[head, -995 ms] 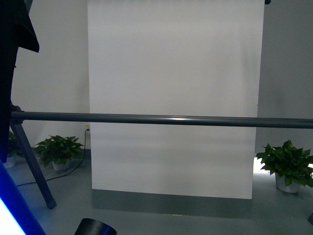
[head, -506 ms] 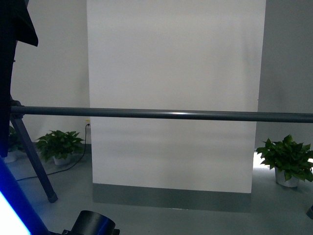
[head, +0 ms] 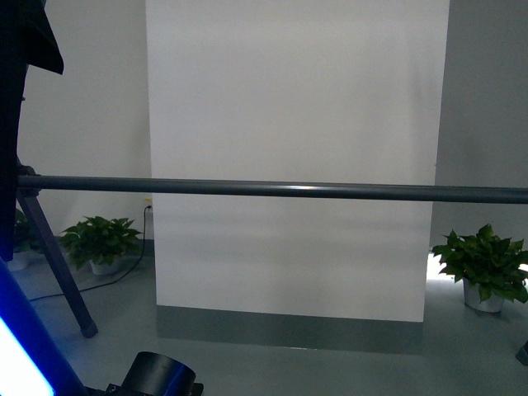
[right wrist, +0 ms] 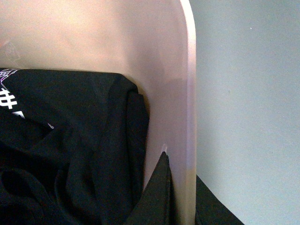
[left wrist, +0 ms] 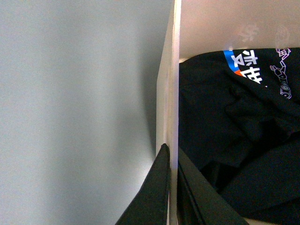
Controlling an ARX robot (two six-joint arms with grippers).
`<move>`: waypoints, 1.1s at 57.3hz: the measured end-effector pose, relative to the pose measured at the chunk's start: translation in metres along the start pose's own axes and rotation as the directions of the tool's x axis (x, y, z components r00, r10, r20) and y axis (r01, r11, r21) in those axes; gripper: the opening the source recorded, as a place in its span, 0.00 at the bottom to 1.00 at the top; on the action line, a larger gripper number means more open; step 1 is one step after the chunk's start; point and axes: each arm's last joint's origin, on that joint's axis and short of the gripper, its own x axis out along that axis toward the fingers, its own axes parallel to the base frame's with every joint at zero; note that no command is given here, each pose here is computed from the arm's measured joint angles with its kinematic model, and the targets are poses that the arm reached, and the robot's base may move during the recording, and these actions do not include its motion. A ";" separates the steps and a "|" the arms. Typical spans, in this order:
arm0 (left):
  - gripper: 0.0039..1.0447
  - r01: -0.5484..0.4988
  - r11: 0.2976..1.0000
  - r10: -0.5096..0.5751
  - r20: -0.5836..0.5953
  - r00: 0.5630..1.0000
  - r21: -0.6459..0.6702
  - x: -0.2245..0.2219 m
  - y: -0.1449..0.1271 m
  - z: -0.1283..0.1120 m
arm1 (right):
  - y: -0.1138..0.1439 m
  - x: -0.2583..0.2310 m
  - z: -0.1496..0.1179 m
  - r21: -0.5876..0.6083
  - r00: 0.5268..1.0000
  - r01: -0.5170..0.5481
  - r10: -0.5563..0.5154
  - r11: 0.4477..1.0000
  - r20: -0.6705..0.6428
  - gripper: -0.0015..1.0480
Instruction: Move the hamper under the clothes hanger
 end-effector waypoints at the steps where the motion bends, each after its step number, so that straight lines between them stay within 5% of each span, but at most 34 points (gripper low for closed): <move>1: 0.04 0.000 1.000 0.000 0.000 1.000 0.000 0.000 0.000 0.000 | 0.000 0.000 0.000 0.000 1.000 0.000 0.000 1.000 0.000 0.03; 14: 0.04 -0.011 1.000 0.011 0.005 1.000 -0.002 0.000 0.000 0.000 | 0.000 0.000 0.000 0.000 1.000 0.001 -0.001 1.000 0.000 0.03; 21: 0.04 -0.145 0.980 0.169 0.189 0.967 -0.134 0.003 -0.007 -0.003 | 0.001 0.000 0.000 0.000 1.000 -0.018 0.018 1.000 0.000 0.03; 26: 0.04 -0.175 0.965 0.224 0.262 0.939 -0.198 0.003 -0.012 -0.001 | 0.004 0.001 -0.002 0.030 0.991 -0.071 0.068 0.997 0.114 0.03; 36: 0.04 -0.178 0.955 0.241 0.276 0.930 -0.237 0.003 -0.011 0.001 | 0.004 0.005 0.005 0.040 0.945 -0.105 0.087 0.994 0.317 0.03; 63: 0.04 -0.180 0.957 0.226 0.193 0.955 -0.228 0.004 -0.011 -0.010 | 0.006 0.014 0.019 0.008 0.954 -0.115 0.108 0.993 0.281 0.03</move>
